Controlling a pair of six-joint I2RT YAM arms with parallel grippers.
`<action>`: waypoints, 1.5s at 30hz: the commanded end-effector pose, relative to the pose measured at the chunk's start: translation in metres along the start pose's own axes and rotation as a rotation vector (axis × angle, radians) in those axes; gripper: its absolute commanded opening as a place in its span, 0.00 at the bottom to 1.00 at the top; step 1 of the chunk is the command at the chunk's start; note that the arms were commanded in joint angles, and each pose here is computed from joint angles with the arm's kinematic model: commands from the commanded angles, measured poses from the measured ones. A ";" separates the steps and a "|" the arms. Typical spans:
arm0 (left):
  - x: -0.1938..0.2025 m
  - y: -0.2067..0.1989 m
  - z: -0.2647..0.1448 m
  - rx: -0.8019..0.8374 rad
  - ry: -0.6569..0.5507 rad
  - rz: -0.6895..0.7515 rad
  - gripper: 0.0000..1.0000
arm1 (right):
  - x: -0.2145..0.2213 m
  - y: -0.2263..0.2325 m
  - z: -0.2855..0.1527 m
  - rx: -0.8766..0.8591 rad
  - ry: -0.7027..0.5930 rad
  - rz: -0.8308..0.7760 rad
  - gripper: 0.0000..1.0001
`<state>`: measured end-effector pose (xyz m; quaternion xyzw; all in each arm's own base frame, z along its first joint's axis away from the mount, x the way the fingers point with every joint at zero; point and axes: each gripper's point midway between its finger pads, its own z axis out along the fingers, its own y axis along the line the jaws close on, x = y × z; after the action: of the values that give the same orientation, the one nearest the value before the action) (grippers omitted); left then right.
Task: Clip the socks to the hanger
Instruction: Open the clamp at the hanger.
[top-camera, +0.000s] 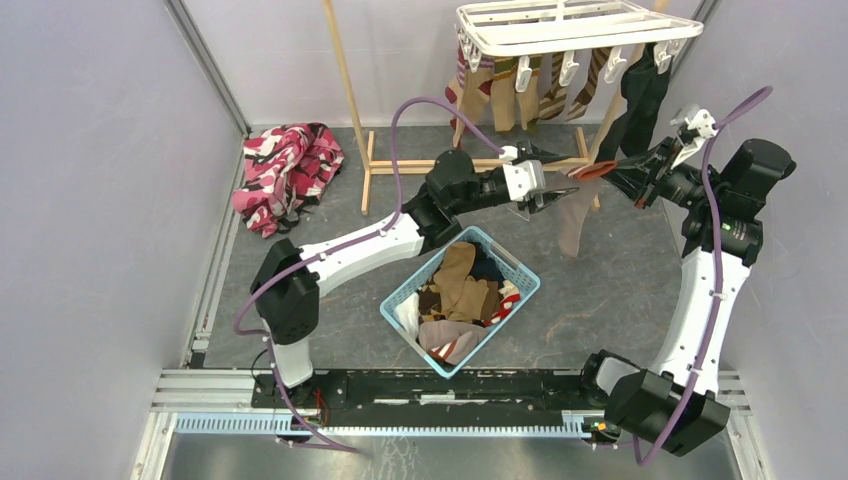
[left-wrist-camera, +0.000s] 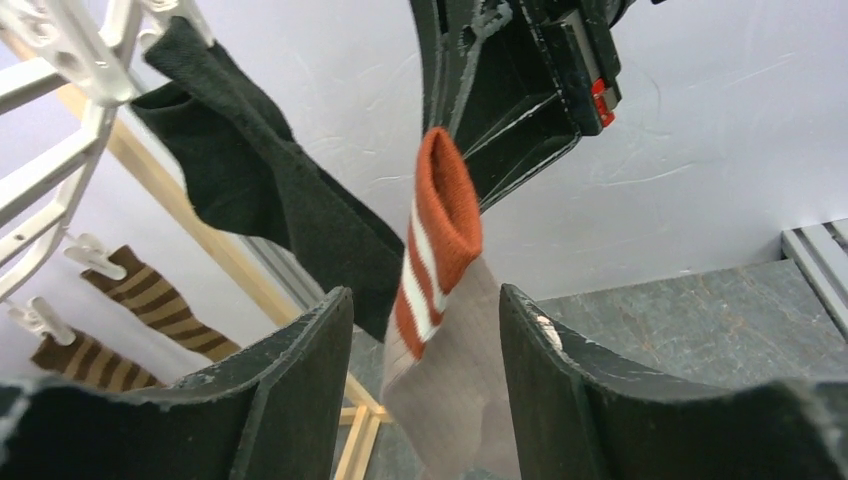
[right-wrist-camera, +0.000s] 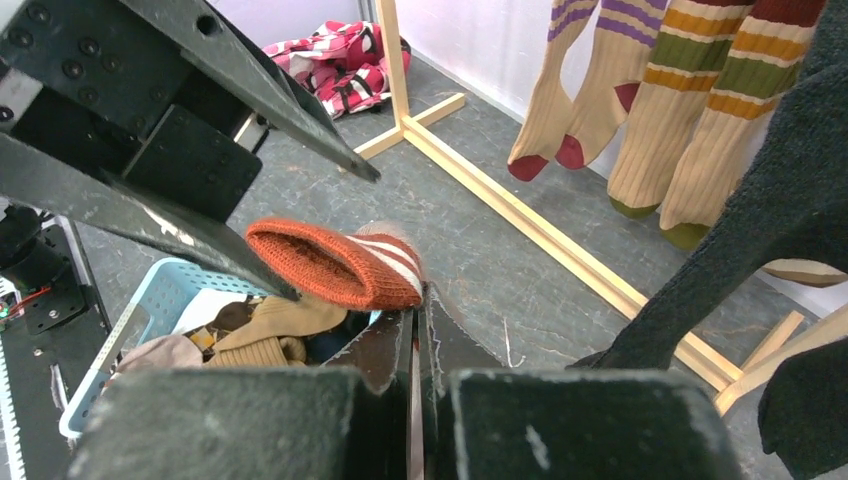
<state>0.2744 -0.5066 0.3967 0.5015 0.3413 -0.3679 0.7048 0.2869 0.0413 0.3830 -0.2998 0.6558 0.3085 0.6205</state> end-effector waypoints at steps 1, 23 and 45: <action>-0.036 -0.001 0.016 0.002 -0.120 0.009 0.59 | -0.007 0.012 0.002 -0.041 -0.006 -0.033 0.00; -0.047 0.007 -0.005 -0.110 -0.145 -0.234 0.02 | -0.015 0.036 0.002 -0.192 -0.043 -0.193 0.46; -0.066 0.024 -0.031 -0.118 -0.171 -0.252 0.61 | -0.032 0.001 -0.002 -0.072 -0.025 -0.195 0.00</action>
<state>0.2648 -0.4983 0.3996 0.4034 0.3990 -0.4649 0.6797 0.2703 0.0574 0.3971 -0.3932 0.5949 0.3116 0.6280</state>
